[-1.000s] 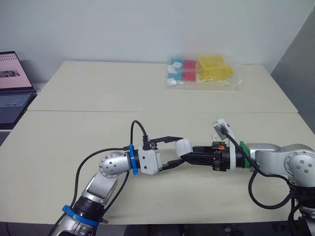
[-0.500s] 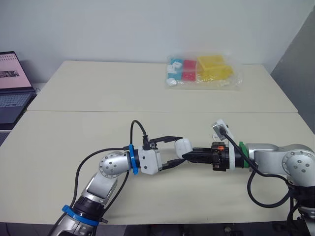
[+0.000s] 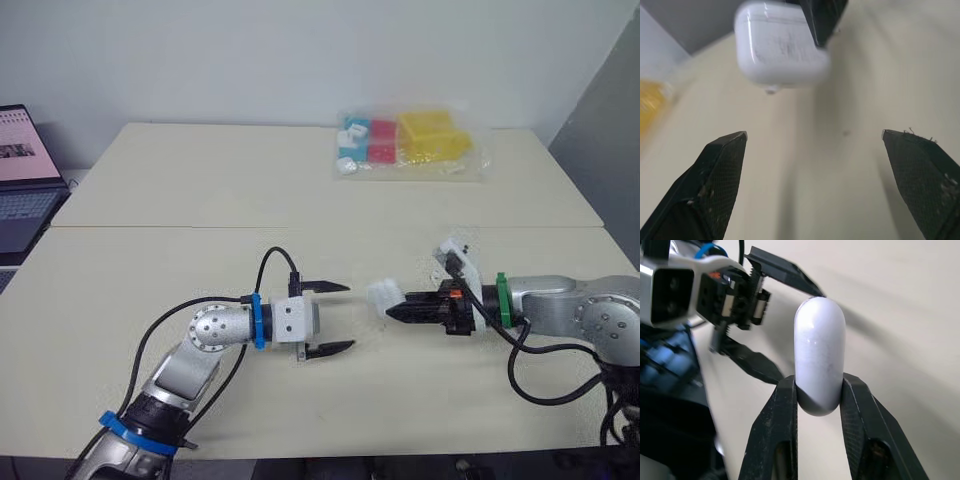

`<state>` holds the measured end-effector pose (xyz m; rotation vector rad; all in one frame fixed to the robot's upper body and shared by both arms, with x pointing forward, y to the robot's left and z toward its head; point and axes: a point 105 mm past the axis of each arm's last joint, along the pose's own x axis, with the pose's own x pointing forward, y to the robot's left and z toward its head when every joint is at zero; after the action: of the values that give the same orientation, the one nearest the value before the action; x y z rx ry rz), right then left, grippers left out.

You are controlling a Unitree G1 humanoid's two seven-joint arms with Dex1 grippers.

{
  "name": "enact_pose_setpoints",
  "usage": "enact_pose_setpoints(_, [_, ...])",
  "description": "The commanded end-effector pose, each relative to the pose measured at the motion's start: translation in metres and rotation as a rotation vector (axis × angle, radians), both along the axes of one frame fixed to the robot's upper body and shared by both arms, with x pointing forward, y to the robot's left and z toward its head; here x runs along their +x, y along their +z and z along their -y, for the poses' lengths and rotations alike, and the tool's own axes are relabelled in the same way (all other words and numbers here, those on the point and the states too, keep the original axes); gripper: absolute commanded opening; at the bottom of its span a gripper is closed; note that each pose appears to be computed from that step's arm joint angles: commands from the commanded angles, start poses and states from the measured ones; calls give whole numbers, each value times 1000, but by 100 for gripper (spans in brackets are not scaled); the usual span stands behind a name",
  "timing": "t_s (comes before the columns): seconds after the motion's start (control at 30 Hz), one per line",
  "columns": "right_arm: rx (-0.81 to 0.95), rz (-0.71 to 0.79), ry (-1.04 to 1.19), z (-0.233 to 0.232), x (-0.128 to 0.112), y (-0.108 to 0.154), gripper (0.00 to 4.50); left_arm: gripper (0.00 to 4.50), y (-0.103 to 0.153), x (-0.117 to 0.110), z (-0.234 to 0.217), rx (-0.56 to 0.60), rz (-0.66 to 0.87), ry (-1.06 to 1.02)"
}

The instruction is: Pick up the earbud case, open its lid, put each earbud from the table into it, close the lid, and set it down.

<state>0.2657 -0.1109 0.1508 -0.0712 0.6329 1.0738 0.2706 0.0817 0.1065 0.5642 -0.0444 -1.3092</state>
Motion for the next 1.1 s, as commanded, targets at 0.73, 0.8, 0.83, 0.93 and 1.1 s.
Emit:
enact_pose_setpoints(0.73, [-460,461,443,-10,9,23,75,450,47,6,54,36,-211,-14])
enact_pose_setpoints(0.8, [-459,462,445,-10,9,25,75,450,46,7,55,35,-206,-20])
enact_pose_setpoints(0.83, [-460,461,447,-10,9,25,75,450,45,7,55,38,-205,-22])
enact_pose_setpoints(0.93, [-458,461,451,-11,7,25,75,450,44,7,56,37,-206,-30])
enact_pose_setpoints(1.1, [-453,465,454,-14,7,24,75,324,43,4,59,30,-212,-43])
